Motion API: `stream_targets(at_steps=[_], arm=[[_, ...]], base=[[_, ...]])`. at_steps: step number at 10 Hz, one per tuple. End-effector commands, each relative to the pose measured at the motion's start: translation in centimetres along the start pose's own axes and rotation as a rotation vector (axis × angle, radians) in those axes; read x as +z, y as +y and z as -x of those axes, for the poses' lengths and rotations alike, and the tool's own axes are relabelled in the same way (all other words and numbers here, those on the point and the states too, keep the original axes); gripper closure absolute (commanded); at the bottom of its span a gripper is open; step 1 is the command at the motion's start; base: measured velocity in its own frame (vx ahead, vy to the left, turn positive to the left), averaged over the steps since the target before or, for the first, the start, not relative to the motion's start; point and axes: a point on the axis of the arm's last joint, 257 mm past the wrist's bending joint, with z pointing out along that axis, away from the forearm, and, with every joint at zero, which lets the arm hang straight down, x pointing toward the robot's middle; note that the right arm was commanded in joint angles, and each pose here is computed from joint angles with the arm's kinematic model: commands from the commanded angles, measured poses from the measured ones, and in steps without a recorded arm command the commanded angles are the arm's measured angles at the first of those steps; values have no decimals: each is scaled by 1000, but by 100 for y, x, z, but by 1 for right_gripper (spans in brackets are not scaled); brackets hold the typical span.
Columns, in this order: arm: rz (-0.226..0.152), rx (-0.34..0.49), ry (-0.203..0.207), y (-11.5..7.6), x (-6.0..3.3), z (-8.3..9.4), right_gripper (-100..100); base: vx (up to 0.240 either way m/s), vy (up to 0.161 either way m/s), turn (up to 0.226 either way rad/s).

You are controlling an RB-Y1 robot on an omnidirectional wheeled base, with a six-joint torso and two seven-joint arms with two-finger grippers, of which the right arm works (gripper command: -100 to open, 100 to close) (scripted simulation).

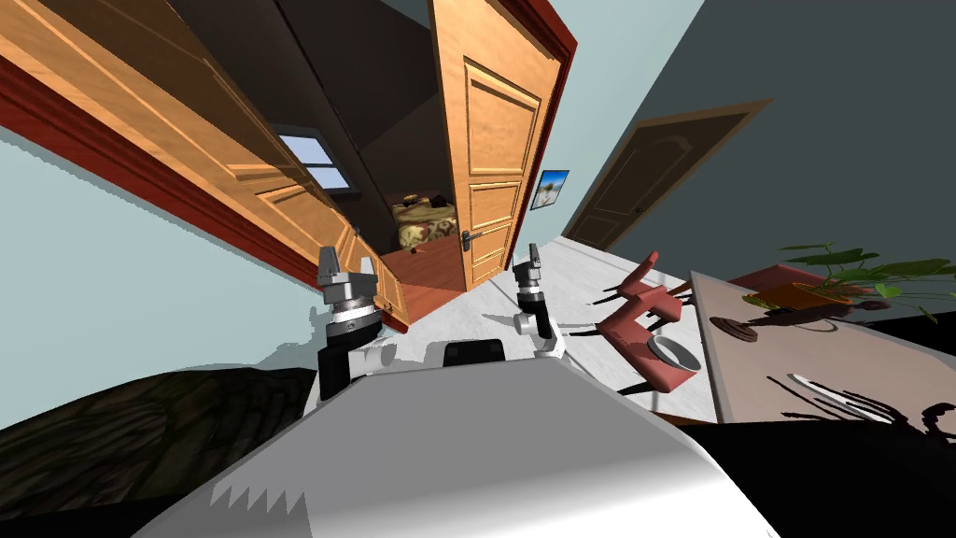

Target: Push the door open

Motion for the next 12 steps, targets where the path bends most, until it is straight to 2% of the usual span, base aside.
stream_targets(at_steps=[1, 3, 4, 8, 9, 12], arm=[[-14, 6, 7, -104, -4, -3, -100], [-44, 27, 35, -317, 32, -113, -100], [-49, 27, 34, -342, 24, -108, -100], [-118, 63, 92, -787, 74, -347, -100], [-125, 63, 91, -816, 61, -342, -100], [-172, 84, 138, -1116, 96, -540, -100]], base=[[55, -20, -1], [69, -28, -4], [57, -13, 2], [86, -27, -4], [66, -35, 2], [76, -27, -4]])
